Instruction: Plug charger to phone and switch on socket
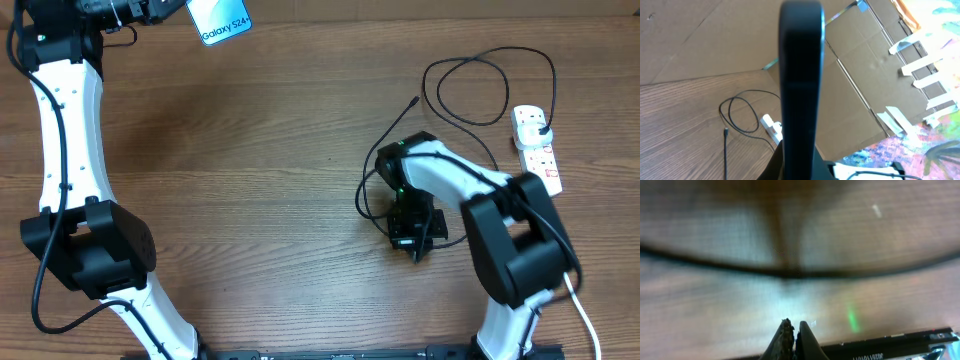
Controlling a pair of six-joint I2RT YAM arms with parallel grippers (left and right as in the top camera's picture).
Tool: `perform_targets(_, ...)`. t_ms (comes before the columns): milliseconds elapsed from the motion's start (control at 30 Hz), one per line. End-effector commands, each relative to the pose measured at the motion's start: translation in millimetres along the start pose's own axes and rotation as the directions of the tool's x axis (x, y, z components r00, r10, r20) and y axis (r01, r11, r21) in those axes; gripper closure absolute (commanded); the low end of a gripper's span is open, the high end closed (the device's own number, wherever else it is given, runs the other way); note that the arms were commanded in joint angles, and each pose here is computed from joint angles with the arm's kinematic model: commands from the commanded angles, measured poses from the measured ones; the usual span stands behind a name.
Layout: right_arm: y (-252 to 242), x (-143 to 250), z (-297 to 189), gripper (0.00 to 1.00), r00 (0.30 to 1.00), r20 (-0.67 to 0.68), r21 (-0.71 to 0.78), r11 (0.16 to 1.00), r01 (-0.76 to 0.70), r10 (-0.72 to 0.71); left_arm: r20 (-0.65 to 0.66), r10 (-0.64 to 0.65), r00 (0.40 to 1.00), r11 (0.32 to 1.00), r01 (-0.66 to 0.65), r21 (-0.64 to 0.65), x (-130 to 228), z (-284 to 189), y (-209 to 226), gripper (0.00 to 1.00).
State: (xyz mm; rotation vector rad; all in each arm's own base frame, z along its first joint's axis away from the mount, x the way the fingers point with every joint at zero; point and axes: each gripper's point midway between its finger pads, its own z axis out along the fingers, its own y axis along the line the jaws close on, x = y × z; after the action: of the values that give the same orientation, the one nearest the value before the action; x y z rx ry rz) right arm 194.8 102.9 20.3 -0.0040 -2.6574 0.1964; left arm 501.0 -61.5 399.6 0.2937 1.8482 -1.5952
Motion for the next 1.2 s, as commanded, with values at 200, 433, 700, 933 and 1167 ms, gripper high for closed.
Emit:
perform_targets(200, 40, -54, -126, 0.00, 0.893, 0.445, -0.246, 0.968, 0.056, 0.061, -0.008, 0.060, 0.998, 0.998, -0.060, 0.017, -2, -2, -14, 0.96)
perform_targets(433, 56, -112, -214, 0.00, 0.771, 0.613, -0.388, 0.916, 0.105, 0.171, -0.013, 0.039, 0.999, 0.999, -0.039, 0.019, 0, -2, -13, 0.96)
perform_targets(700, 47, -183, -186, 0.16, 0.819, 0.449, -0.435, 0.888, -0.148, 0.356, -0.023, 0.039, 0.999, 0.999, -0.038, 0.032, 3, -1, -16, 0.96)
perform_targets(933, 45, -206, -139, 0.41, 0.812, 0.346, -0.412, 0.854, -0.318, 0.470, -0.024, 0.039, 0.999, 0.999, -0.038, 0.033, 3, 0, -16, 0.96)
perform_targets(1167, 50, -221, -108, 0.60, 0.817, 0.294, -0.394, 0.842, -0.370, 0.496, -0.023, 0.039, 0.999, 0.999, -0.038, 0.032, 2, -1, -16, 0.96)
